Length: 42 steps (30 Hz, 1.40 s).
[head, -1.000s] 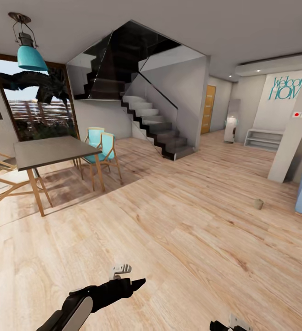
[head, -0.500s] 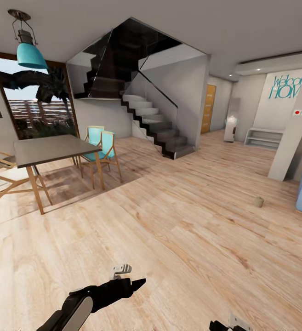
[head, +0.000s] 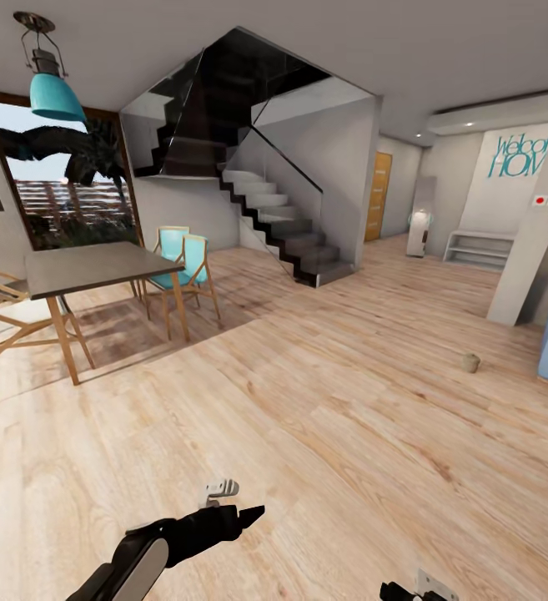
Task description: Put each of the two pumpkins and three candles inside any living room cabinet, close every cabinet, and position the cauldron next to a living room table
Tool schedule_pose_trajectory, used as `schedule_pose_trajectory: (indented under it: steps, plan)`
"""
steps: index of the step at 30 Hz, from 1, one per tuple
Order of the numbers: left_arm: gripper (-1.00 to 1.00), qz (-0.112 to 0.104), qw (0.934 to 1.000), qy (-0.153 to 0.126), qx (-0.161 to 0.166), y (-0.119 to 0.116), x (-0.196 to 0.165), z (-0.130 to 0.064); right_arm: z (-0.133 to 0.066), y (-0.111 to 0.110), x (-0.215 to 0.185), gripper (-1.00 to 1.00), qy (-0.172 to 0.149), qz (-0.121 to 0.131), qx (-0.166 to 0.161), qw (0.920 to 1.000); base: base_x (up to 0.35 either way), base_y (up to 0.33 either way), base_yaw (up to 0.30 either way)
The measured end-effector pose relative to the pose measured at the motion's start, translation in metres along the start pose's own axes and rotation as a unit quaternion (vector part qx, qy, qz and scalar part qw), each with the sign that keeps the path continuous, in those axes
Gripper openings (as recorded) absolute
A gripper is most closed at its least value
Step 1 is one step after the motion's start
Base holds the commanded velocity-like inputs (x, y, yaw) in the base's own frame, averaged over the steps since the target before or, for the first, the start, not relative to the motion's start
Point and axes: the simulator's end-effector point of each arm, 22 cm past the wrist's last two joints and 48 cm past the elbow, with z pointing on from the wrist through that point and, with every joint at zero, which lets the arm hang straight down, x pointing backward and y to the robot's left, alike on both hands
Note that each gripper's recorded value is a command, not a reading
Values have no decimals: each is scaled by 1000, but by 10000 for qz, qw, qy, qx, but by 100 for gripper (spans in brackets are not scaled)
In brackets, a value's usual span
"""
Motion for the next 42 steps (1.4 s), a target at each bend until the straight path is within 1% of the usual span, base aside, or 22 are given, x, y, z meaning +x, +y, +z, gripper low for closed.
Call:
schedule_pose_trajectory:
  steps: [30, 33, 36, 42]
  plan:
    - [100, 4, 10000, 1, -7, 36, 50, 25, 54, -6, 39, 100, 15, -5, -54, 10000, 0, 0, 0]
    - [100, 6, 10000, -2, -9, 40, 56, 28, 59, -6, 45, 100, 20, -45, -63, 10000, 0, 0, 0]
    - [100, 7, 10000, -3, -8, 44, 61, 30, 65, -5, 49, 100, 14, -159, -76, 9998, 0, 0, 0]
    - [100, 11, 10000, -4, -8, 51, 72, 35, 76, -7, 57, 100, 12, -192, -80, 9998, 0, 0, 0]
